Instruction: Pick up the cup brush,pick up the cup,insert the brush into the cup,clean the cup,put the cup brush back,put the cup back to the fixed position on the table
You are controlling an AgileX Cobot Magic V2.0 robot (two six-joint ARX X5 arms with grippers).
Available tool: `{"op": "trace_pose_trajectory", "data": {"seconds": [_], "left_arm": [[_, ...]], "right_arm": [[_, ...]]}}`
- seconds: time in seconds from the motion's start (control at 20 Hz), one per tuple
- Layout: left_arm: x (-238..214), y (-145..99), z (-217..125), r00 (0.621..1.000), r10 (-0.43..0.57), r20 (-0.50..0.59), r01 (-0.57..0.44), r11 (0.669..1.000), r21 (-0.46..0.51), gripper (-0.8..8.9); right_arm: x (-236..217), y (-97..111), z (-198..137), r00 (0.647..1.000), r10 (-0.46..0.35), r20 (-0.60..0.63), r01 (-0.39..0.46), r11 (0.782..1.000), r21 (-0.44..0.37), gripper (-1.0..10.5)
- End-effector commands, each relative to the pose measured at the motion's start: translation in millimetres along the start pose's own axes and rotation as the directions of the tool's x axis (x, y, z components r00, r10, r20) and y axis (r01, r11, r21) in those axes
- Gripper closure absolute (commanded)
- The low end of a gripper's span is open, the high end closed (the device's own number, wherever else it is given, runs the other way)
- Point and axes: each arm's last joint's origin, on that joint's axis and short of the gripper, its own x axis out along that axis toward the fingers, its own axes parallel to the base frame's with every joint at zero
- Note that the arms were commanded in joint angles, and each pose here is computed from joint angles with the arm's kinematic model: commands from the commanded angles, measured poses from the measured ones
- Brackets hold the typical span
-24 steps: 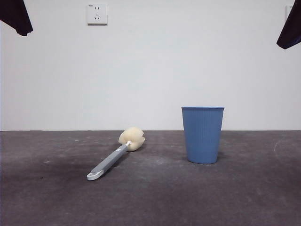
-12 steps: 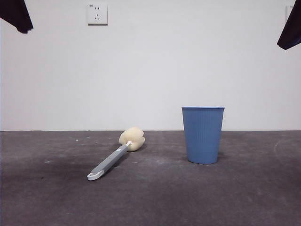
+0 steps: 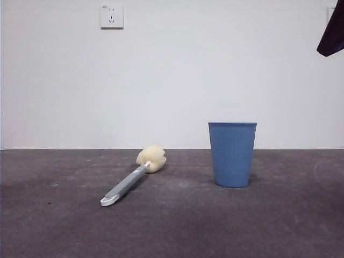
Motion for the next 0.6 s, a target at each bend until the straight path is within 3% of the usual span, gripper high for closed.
{"op": "trace_pose_trajectory", "data": {"seconds": [0.05, 0.3, 0.6], "left_arm": [[-8.8, 4.6, -42.8, 0.998, 0.058, -0.003, -0.057, 0.998, 0.032, 8.16], [-24.2, 8.7, -119.0, 0.992, 0.119, -0.048, -0.118, 0.993, 0.031, 8.16], [-30.5, 10.8, -177.8, 0.972, 0.179, -0.155, -0.188, 0.981, -0.045, 8.16]], "right_arm": [[-0.5, 0.3, 0.4, 1.000, -0.001, 0.005, 0.001, 1.000, 0.006, 9.5], [-0.5, 0.3, 0.4, 1.000, -0.001, 0.005, 0.001, 1.000, 0.006, 9.5], [-0.5, 0.3, 0.4, 1.000, -0.001, 0.005, 0.001, 1.000, 0.006, 9.5]]}}
